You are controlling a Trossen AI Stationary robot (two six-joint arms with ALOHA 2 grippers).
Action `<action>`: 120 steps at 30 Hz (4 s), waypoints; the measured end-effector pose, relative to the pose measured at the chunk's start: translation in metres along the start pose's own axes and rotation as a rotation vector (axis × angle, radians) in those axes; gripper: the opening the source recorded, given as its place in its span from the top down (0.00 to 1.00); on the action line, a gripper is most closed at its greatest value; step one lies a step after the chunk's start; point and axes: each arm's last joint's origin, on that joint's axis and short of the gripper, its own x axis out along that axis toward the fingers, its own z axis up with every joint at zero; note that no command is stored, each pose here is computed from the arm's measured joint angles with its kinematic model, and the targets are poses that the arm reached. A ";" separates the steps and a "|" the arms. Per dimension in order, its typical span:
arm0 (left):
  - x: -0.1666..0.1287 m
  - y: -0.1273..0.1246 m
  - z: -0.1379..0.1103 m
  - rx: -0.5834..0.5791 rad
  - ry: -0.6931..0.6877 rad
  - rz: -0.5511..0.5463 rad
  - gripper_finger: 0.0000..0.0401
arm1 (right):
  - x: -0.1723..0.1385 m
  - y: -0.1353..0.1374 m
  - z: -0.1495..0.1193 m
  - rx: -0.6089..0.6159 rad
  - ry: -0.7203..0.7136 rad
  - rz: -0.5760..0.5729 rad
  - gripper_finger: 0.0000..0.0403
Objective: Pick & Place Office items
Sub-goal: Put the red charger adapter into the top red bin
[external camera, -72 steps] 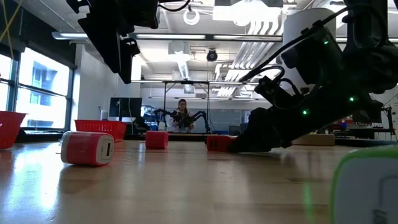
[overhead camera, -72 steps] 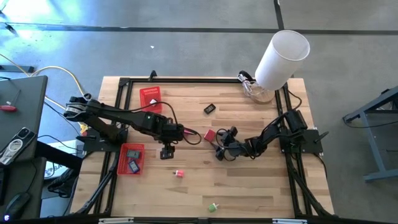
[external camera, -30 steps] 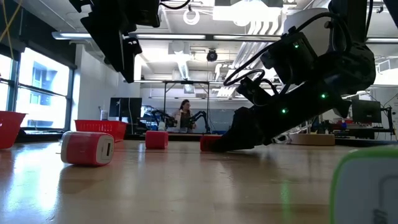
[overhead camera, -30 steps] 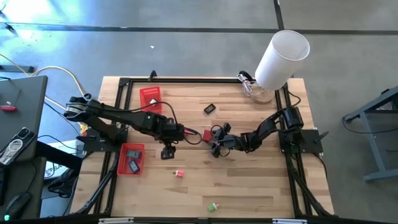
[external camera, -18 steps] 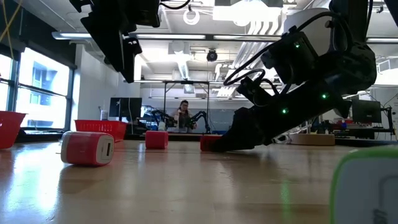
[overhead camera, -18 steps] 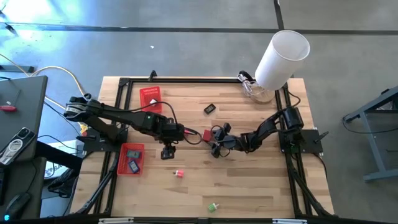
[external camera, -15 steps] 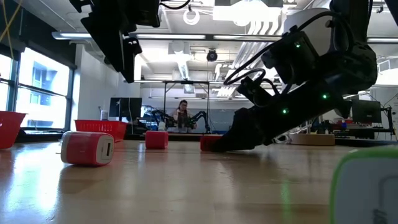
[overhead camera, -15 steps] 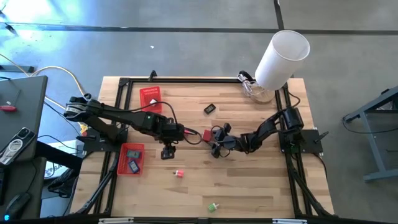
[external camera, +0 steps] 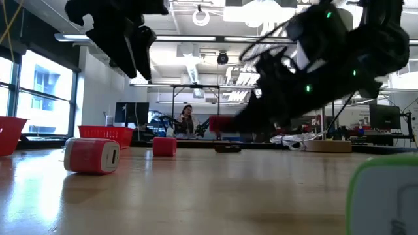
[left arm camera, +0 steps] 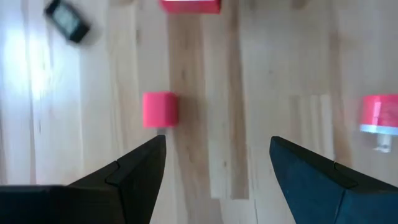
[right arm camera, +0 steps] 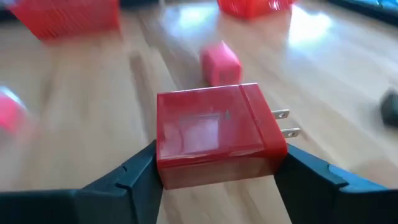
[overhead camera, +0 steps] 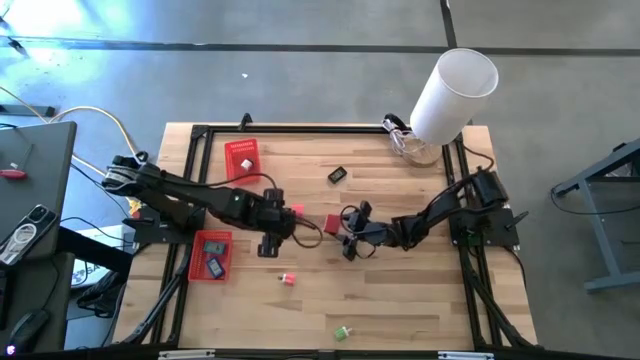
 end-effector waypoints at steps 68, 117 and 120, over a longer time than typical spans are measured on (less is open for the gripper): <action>0.041 -0.076 0.055 0.692 -0.371 0.432 0.32 | -0.032 0.034 0.039 0.108 -0.159 0.289 0.38; 0.042 -0.077 0.055 0.461 -0.421 0.351 0.66 | -0.030 0.030 0.026 0.010 -0.045 0.241 0.29; 0.042 -0.077 0.055 0.397 -0.431 0.335 0.66 | -0.029 0.029 0.024 -0.005 -0.023 0.227 0.29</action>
